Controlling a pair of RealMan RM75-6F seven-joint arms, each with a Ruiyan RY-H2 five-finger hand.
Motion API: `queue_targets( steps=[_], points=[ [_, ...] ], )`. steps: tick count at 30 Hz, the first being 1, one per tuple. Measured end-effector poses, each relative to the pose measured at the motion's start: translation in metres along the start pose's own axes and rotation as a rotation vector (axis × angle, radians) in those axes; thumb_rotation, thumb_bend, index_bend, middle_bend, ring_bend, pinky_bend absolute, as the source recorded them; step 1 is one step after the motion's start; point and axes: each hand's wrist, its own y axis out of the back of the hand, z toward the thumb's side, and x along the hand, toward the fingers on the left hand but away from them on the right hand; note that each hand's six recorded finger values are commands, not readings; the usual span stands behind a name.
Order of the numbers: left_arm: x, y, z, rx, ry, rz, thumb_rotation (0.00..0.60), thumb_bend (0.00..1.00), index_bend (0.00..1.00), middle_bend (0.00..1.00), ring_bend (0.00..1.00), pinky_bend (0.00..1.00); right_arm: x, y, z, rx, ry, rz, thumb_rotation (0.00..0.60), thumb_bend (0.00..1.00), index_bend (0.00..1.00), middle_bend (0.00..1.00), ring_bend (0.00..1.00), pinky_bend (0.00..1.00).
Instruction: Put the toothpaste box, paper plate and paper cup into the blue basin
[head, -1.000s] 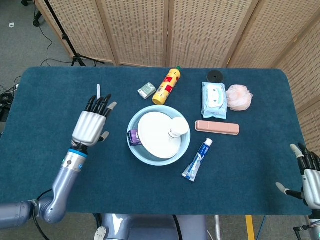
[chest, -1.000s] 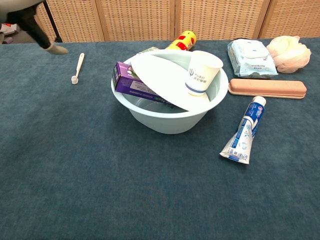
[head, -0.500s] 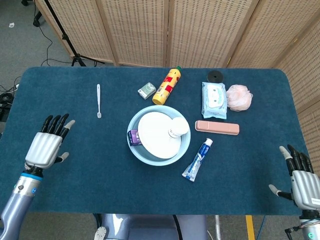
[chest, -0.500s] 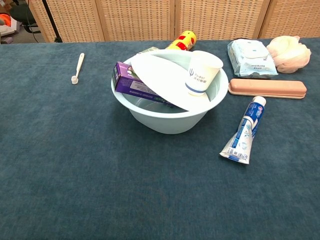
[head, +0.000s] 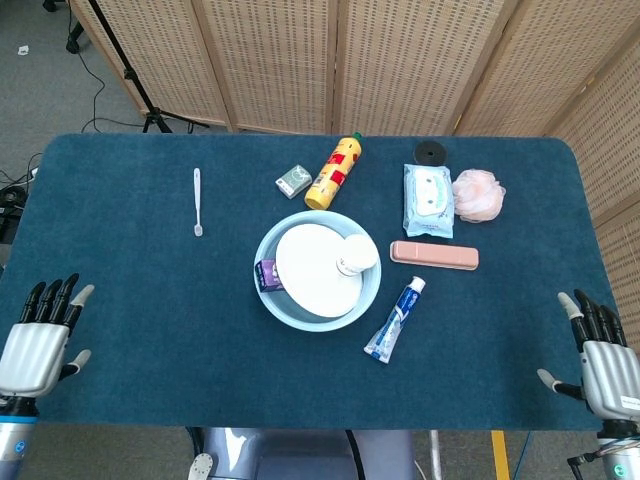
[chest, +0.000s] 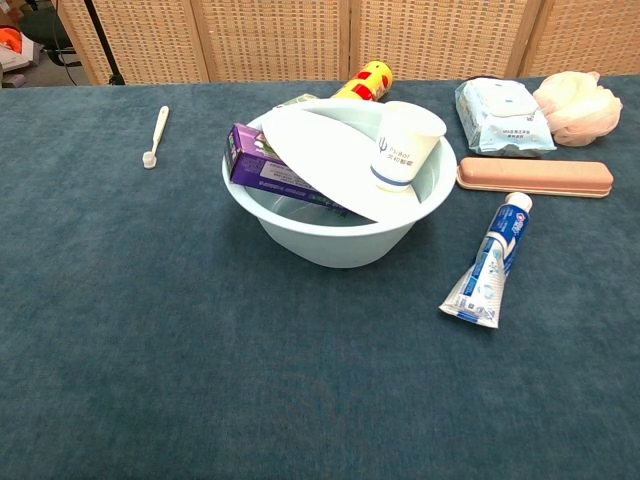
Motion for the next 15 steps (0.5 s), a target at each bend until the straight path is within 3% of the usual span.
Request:
queue_targets(
  steps=[15],
  points=[
    [-0.0063,-0.0041,-0.0112,-0.035,0.052,-0.003,0.6,0.17,0.0,0.0,0.0,0.0,-0.0023,-0.0106,0.0062,0.016,0.014,0.027,0.6,0.13,0.0,0.0,0.0,0.0]
  ],
)
